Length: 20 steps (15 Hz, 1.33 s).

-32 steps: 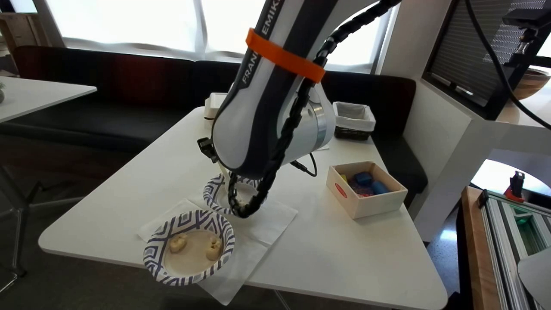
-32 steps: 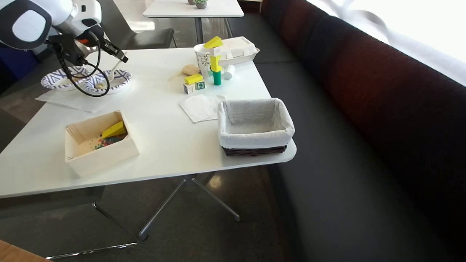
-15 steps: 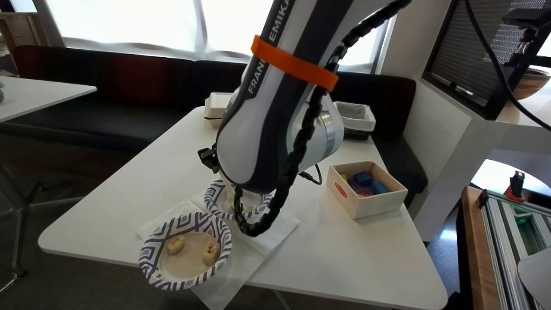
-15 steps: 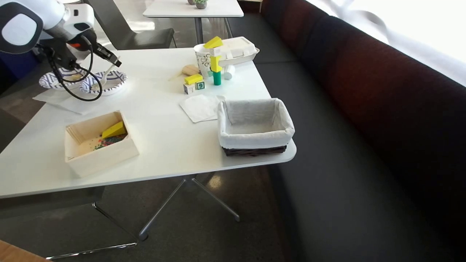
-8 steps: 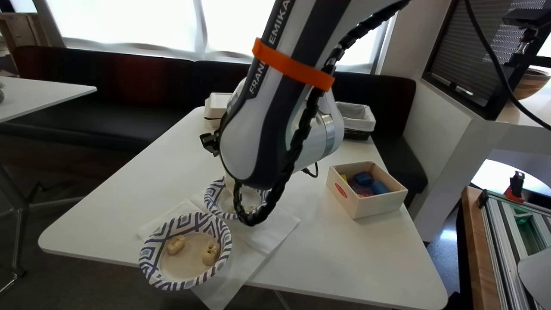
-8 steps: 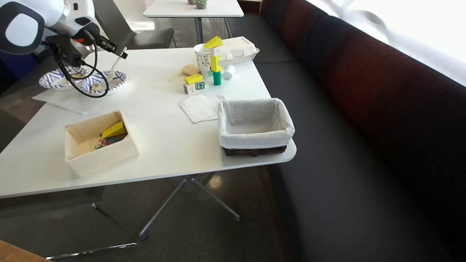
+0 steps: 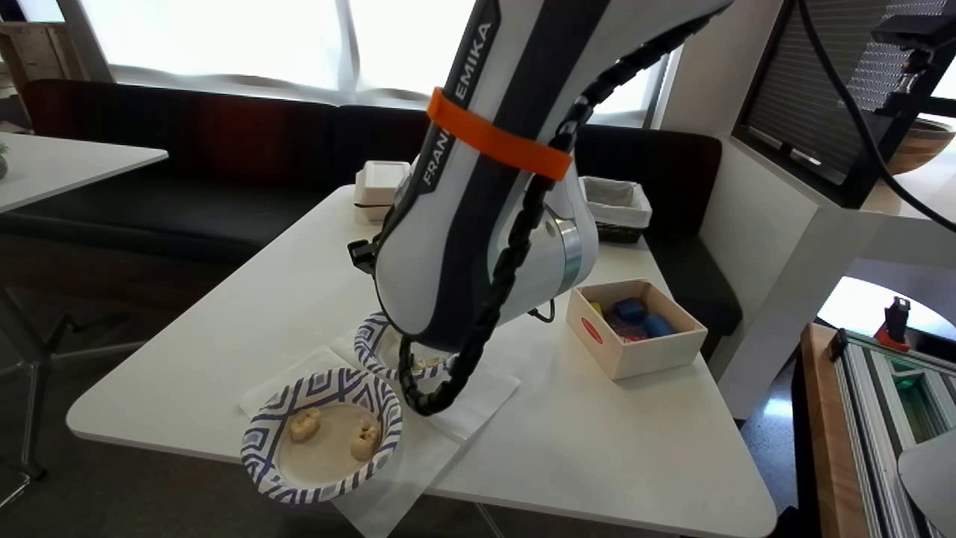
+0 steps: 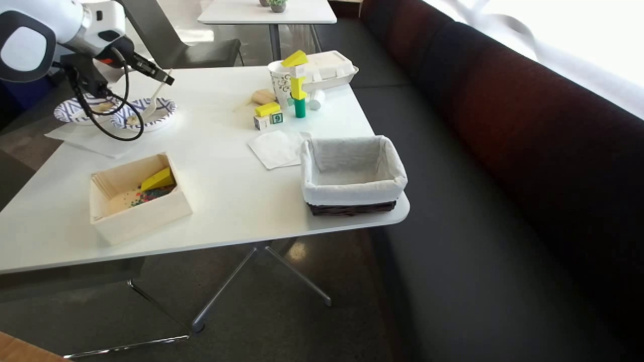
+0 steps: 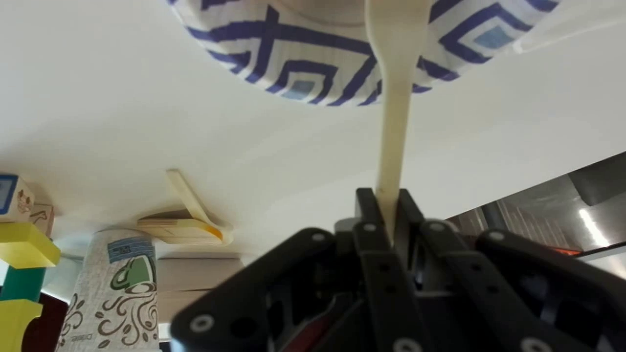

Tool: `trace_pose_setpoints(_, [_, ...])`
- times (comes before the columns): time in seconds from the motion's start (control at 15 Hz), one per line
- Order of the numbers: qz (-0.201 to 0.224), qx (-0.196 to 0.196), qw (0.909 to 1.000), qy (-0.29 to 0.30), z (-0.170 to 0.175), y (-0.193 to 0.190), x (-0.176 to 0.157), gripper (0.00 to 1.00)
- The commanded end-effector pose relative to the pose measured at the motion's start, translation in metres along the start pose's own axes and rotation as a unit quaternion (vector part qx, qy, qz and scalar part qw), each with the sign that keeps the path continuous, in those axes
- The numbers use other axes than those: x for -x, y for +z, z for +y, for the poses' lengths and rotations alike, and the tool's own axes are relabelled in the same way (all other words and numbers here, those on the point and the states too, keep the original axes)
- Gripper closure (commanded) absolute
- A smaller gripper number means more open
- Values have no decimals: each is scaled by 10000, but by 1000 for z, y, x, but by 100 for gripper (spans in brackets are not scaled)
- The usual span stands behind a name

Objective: Use the fork to cut the donut in half

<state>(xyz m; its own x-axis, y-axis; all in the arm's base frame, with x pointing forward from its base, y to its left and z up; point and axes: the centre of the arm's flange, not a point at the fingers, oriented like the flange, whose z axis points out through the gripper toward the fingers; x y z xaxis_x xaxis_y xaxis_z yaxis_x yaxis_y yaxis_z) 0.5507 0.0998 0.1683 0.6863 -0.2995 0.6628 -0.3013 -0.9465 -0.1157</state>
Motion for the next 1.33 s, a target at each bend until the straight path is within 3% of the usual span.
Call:
trace_pose_setpoints(0.0, [22,67,9999,131,-5,0,10,97])
trace_pose_setpoints(1.27, [-489,-182,9986,60,-26,-6,44,97])
